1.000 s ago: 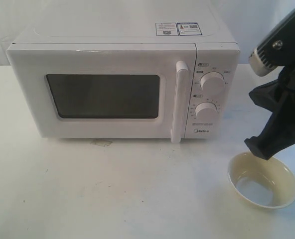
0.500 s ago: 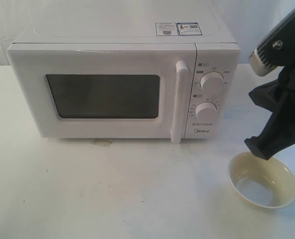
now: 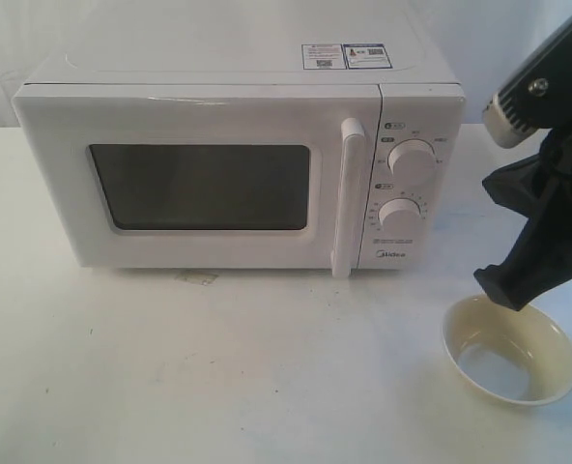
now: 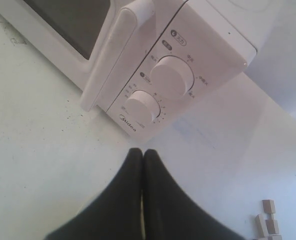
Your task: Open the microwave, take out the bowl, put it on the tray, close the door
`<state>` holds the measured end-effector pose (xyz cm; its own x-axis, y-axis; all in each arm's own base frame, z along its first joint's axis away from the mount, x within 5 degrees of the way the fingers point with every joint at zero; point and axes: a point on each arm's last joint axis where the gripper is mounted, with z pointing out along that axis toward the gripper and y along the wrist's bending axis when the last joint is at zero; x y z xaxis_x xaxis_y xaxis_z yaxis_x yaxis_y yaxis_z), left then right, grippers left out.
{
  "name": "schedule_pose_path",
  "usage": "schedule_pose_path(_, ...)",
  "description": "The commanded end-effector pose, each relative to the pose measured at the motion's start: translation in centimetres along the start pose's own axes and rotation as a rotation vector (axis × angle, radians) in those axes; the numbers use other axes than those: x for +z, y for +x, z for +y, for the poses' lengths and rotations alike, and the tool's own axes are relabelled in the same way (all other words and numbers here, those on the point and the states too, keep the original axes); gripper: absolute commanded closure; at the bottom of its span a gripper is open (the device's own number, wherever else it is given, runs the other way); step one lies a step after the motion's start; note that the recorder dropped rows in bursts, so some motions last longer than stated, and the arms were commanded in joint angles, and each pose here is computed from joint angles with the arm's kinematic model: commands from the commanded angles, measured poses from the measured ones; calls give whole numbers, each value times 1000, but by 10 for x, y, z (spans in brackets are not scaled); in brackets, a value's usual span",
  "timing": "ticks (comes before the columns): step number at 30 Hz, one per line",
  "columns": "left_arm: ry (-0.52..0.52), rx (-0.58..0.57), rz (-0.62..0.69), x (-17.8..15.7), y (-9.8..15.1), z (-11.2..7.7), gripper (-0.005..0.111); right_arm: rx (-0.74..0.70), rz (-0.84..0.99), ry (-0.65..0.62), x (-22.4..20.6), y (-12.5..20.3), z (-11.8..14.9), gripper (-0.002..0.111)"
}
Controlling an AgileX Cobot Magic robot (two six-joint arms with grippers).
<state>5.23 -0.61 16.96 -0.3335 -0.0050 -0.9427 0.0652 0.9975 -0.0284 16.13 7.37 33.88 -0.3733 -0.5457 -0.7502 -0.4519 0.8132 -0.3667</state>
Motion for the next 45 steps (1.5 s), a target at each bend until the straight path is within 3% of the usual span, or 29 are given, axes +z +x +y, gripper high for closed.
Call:
schedule_pose_path(1,1,-7,-5,0,1,0,107,6,-1,5,0,2,-1,108)
schedule_pose_path(5,1,-7,-5,0,1,0,107,15,-36,14,-10,2,-3,108)
schedule_pose_path(10,1,-7,-5,0,1,0,107,62,-257,101,-59,3,-20,108)
schedule_pose_path(13,1,-7,-5,0,1,0,107,164,-404,179,-103,30,-26,108)
schedule_pose_path(17,1,-7,-5,0,1,0,107,227,-458,270,-122,64,-22,108)
schedule_pose_path(23,1,-7,-5,0,1,0,107,357,-473,446,-105,119,2,108)
schedule_pose_path(32,1,-7,-5,0,1,0,107,417,-578,331,-47,154,27,108)
schedule_pose_path(37,1,-7,-5,0,1,0,107,417,-512,281,-24,174,39,108)
schedule_pose_path(45,1,-7,-5,0,1,0,107,417,-498,264,-22,177,42,108)
